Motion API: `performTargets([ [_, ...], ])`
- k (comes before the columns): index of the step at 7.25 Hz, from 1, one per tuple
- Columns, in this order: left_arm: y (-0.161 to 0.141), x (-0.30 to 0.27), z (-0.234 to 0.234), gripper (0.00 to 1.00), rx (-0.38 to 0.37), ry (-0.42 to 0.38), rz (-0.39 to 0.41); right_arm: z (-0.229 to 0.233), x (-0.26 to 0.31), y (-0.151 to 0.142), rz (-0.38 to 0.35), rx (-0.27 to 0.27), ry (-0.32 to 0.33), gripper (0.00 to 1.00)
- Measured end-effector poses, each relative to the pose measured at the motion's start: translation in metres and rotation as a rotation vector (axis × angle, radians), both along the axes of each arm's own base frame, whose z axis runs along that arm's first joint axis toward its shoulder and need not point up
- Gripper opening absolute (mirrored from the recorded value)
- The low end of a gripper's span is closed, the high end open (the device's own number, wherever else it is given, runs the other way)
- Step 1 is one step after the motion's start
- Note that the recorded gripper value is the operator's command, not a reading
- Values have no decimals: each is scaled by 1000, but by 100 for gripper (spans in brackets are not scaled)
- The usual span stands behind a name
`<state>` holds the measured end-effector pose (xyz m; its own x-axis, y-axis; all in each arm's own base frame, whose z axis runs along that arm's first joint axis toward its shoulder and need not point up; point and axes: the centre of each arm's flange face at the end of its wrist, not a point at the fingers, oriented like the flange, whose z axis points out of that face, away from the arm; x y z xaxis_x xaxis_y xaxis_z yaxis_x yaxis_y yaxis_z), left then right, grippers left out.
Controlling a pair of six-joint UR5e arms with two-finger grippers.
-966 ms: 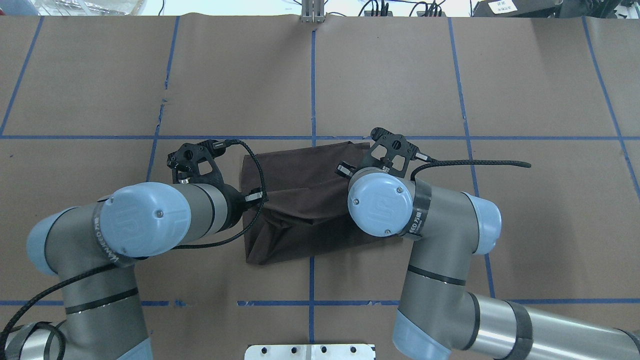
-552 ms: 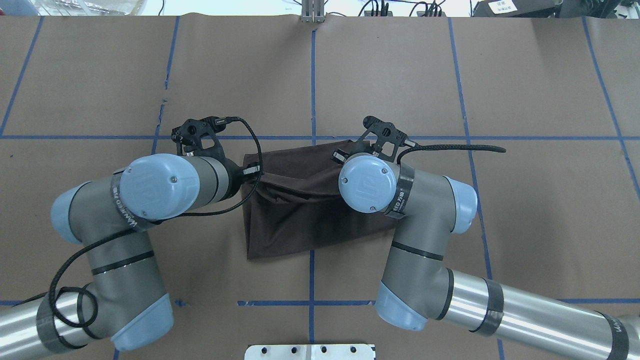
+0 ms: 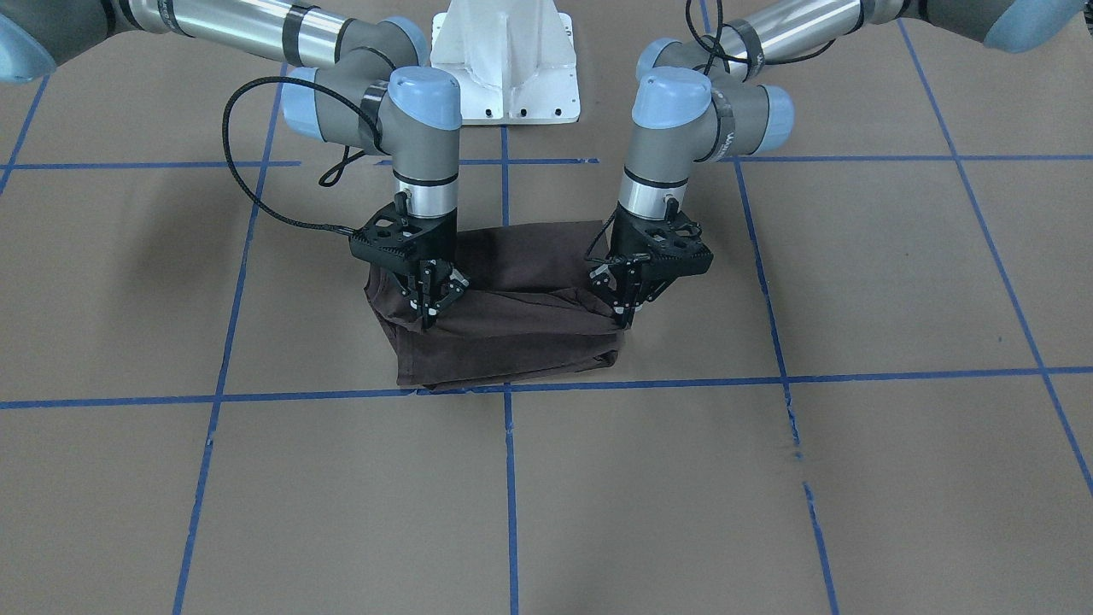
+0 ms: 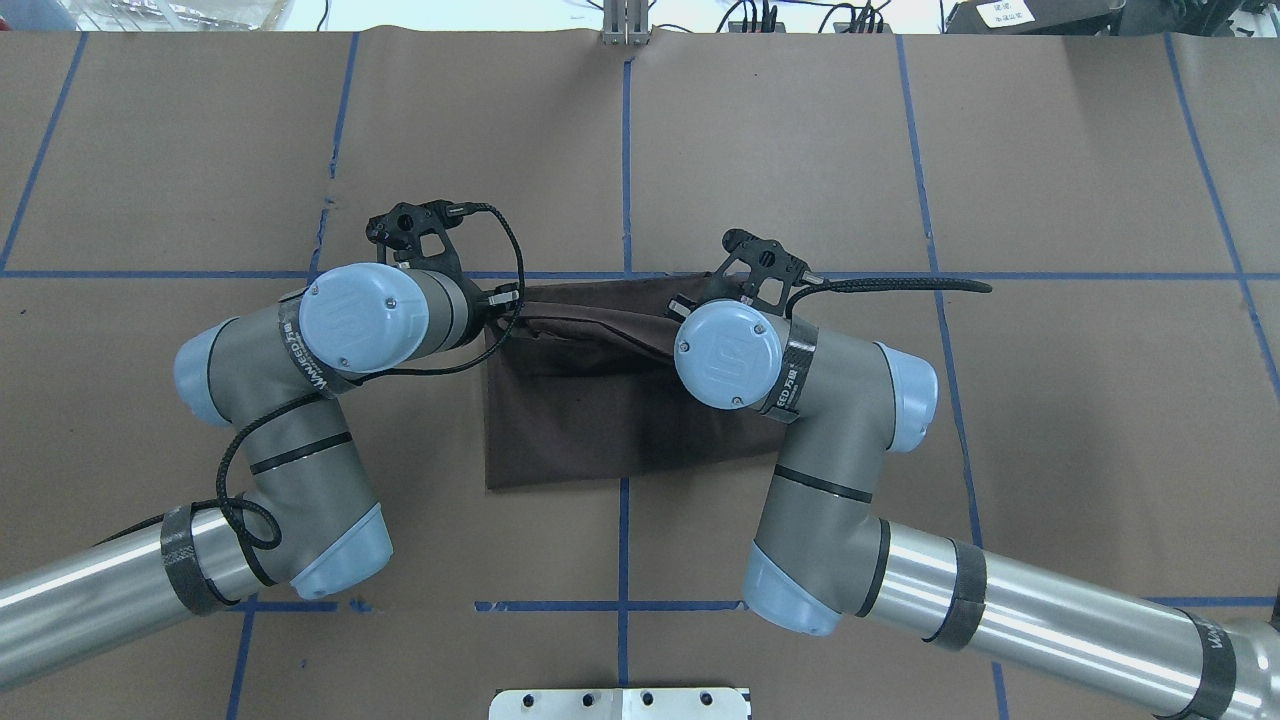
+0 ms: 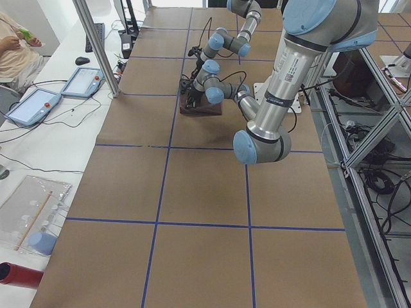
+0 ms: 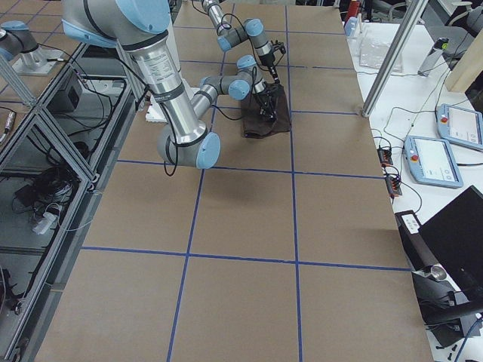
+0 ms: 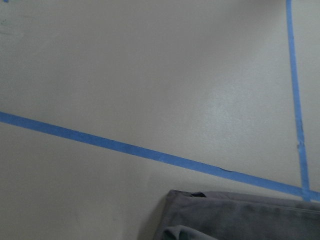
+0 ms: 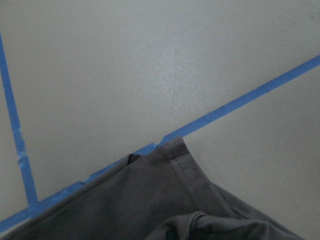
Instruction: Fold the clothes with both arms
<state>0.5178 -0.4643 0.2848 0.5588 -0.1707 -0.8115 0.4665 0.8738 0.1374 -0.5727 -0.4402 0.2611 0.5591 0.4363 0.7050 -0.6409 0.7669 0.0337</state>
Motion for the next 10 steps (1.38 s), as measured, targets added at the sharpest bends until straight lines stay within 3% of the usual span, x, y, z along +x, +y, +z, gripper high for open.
performTargets([
  [2, -4, -7, 1, 100, 68, -28, 73, -8, 9, -9, -95, 43, 24, 100],
  [5, -24, -42, 0, 100, 136, -38, 216, -47, 16, 5, -195, 66, -41, 100],
  [7, -26, -47, 1, 100, 142, -40, 226, -44, -22, 50, -250, 142, 20, 100],
  [10, -26, -48, 2, 100, 144, -36, 226, -25, -59, 64, -287, 211, 139, 100],
])
